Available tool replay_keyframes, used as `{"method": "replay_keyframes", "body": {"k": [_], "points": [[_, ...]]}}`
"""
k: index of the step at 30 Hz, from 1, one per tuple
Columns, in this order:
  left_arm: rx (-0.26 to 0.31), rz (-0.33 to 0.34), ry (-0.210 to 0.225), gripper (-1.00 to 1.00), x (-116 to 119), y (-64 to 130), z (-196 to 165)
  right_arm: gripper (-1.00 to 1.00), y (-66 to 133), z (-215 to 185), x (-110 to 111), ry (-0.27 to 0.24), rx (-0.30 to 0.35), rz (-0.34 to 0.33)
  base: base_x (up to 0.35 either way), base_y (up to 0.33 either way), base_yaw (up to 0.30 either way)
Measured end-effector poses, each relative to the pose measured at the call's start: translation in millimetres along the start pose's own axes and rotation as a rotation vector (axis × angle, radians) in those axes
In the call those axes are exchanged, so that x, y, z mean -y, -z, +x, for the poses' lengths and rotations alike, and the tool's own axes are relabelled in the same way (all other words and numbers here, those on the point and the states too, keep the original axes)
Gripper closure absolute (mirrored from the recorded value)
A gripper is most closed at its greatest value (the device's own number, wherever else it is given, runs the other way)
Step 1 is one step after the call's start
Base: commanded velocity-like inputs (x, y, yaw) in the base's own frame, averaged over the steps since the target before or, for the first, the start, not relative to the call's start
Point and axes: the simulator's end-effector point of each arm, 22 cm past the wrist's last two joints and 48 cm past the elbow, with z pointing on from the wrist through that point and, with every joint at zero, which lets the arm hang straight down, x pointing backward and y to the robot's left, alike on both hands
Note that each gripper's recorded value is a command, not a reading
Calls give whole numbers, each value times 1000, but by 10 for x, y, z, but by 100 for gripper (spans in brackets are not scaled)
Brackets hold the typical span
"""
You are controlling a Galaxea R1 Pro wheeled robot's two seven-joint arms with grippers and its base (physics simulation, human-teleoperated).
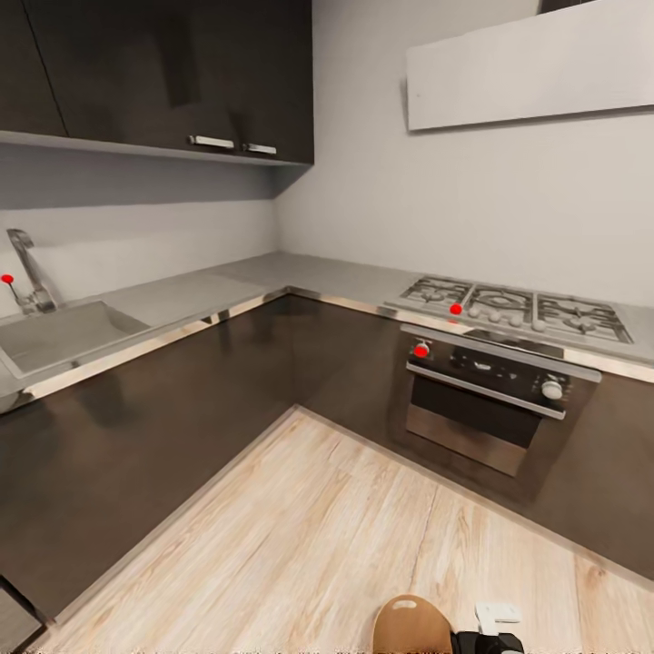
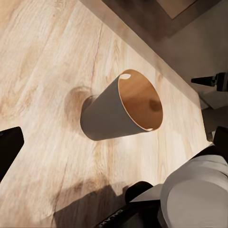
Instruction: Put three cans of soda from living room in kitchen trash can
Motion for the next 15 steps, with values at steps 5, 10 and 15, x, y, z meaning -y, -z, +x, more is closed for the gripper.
{"method": "replay_keyframes", "body": {"k": [5,10,15], "points": [[-6,-2,6,-100,-9,0,28,-100,-14,37,-2,1,-8,0,0,0,0],[-12,-4,12,-100,-18,-1,55,-100,-27,74,-4,2,-16,0,0,0,0],[-17,-5,17,-100,-26,-2,79,-100,-44,49,-7,6,-15,-1,0,0,0]]}}
